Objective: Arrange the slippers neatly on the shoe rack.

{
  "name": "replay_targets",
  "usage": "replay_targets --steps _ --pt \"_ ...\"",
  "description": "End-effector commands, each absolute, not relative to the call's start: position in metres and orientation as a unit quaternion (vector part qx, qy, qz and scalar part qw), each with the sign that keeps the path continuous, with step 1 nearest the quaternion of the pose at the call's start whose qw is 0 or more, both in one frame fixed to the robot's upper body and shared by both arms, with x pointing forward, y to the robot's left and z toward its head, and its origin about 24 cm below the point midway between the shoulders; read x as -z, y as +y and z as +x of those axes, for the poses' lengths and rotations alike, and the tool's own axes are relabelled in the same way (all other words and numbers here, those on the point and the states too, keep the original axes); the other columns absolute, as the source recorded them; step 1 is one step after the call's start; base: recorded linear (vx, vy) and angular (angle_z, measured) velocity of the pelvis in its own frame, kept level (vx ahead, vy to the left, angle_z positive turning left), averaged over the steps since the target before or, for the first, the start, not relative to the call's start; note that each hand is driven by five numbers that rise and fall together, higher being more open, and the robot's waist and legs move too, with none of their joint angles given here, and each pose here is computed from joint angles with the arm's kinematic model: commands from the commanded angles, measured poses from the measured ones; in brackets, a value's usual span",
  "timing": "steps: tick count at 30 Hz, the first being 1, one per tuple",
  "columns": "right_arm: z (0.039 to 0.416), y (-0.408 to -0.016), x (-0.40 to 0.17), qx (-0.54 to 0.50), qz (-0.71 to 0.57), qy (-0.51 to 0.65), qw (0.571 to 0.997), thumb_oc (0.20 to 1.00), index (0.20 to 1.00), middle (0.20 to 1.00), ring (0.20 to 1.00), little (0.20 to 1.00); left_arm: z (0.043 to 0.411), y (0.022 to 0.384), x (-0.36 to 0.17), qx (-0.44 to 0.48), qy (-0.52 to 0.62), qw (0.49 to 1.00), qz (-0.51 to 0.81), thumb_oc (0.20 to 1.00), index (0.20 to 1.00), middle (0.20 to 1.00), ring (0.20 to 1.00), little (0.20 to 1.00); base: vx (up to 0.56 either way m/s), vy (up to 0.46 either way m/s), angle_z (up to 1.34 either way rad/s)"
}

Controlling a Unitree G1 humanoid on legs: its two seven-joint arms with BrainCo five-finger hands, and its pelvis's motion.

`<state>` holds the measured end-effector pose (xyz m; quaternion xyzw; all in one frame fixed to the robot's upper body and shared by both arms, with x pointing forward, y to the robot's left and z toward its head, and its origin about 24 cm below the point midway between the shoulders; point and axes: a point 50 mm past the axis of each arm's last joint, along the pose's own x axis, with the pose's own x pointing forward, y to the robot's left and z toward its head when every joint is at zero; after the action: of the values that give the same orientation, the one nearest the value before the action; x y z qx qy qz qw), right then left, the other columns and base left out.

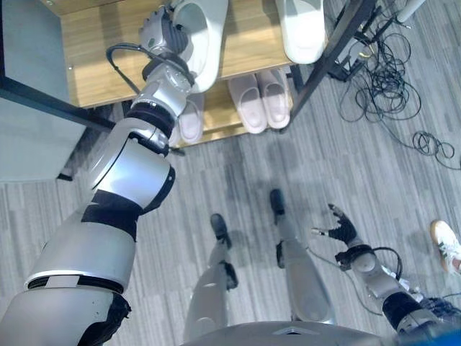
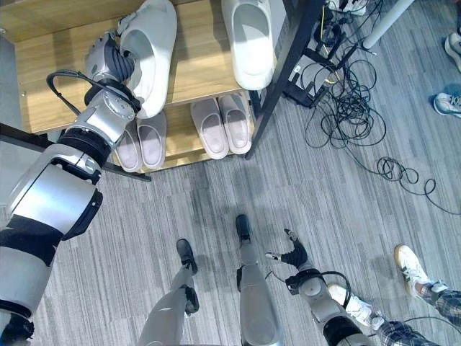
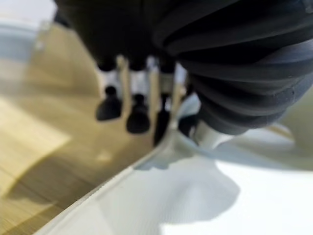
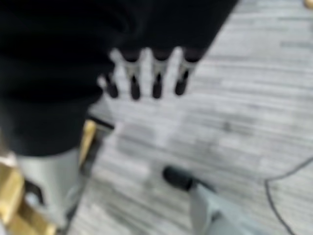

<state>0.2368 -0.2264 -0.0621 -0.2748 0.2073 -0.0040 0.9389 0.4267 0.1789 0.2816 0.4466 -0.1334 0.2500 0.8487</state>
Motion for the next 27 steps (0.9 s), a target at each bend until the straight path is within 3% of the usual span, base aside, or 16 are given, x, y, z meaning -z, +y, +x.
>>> replay_targets --steps 1,25,26,27 --pt "0.248 -0.235 0.051 0.017 -0.282 0.188 0.941 1.000 1.000 1.000 1.000 1.000 0.418 0.184 -0.339 -0.294 -0.183 0.855 0.386 0.200 0.200 0.200 0.200 0.200 0.03 -0.033 -0.03" --pt "0.256 -0.238 0.049 0.024 -0.284 0.190 0.939 1.000 1.000 1.000 1.000 1.000 0.419 0.145 -0.347 -0.243 -0.195 0.888 0.337 0.200 0.200 0.200 0.200 0.200 0.01 -0.014 -0.05" --pt "0.256 -0.238 0.049 0.024 -0.284 0.190 0.939 1.000 1.000 1.000 1.000 1.000 0.419 0.145 -0.347 -0.243 -0.195 0.888 0.337 0.291 0.291 0.291 0.291 0.291 0.00 0.000 0.00" --pt "0.256 -0.238 0.049 0.025 -0.283 0.191 0.939 1.000 1.000 1.000 1.000 1.000 0.419 0.140 -0.350 -0.237 -0.201 0.896 0.316 0.702 0.702 0.702 0.702 0.702 0.00 0.000 0.00"
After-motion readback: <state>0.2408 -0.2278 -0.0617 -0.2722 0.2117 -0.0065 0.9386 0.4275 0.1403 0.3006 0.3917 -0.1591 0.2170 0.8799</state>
